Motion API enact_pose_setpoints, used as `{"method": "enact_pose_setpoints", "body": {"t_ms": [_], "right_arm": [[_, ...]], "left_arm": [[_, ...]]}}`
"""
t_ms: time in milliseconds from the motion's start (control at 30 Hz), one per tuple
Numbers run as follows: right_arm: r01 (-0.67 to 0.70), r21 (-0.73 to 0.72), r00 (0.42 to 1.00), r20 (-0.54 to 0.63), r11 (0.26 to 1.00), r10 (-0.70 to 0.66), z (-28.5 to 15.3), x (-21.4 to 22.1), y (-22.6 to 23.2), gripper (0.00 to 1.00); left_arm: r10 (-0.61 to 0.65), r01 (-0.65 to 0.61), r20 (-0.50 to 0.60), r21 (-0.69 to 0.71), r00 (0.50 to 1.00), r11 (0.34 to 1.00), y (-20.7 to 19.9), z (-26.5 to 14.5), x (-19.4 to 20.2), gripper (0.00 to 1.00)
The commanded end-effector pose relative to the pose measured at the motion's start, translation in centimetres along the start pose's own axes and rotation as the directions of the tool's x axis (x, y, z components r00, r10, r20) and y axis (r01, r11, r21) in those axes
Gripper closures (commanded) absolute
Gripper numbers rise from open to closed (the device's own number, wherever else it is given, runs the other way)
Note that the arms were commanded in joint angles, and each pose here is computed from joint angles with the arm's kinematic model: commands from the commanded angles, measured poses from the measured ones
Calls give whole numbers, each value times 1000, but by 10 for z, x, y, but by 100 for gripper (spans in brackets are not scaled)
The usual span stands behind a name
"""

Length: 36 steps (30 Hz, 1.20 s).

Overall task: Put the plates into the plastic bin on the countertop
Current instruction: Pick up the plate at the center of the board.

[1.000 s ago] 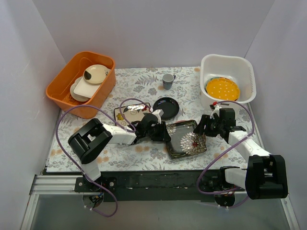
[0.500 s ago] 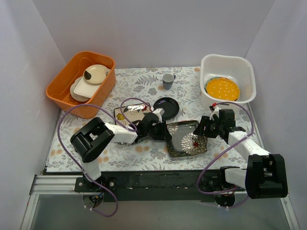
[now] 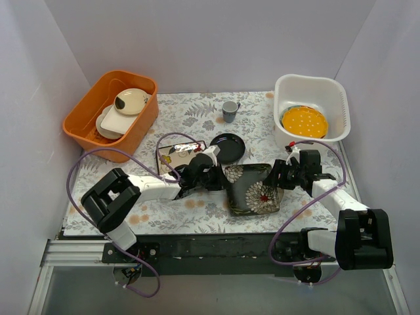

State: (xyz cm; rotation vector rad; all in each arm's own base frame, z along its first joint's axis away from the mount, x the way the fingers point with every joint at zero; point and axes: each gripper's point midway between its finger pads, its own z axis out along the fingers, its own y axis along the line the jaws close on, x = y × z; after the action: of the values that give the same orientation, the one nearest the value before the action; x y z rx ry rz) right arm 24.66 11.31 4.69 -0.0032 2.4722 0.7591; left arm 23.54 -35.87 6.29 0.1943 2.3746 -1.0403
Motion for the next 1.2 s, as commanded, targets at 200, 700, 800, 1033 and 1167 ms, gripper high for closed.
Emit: {"method": "enact_pose_setpoints", "body": {"t_ms": [200,700,800,1033,1167], "right_arm": [[22,-199,1000,9,980,-20,1,-7,33,39],[-32,-390,999,-15,920,28,-4,2,53,40],[-25,-387,1000,-10,922,23,-6,5,53,40],[-5,-370,1000,-1,929,5,-9,6,49,40],[-13,-366,1000,-7,930,11,-8,9,46,40]], "left_arm": [[9,-14,126,42,992,999,-21,-28,-29,100],[7,-18,173,61,985,998,-28,-41,-37,100],[12,-25,172,72,985,997,-30,-41,-38,100],[26,-50,202,115,979,992,-38,-48,-40,100],[25,-52,229,114,973,992,-37,-54,-44,100]]}}
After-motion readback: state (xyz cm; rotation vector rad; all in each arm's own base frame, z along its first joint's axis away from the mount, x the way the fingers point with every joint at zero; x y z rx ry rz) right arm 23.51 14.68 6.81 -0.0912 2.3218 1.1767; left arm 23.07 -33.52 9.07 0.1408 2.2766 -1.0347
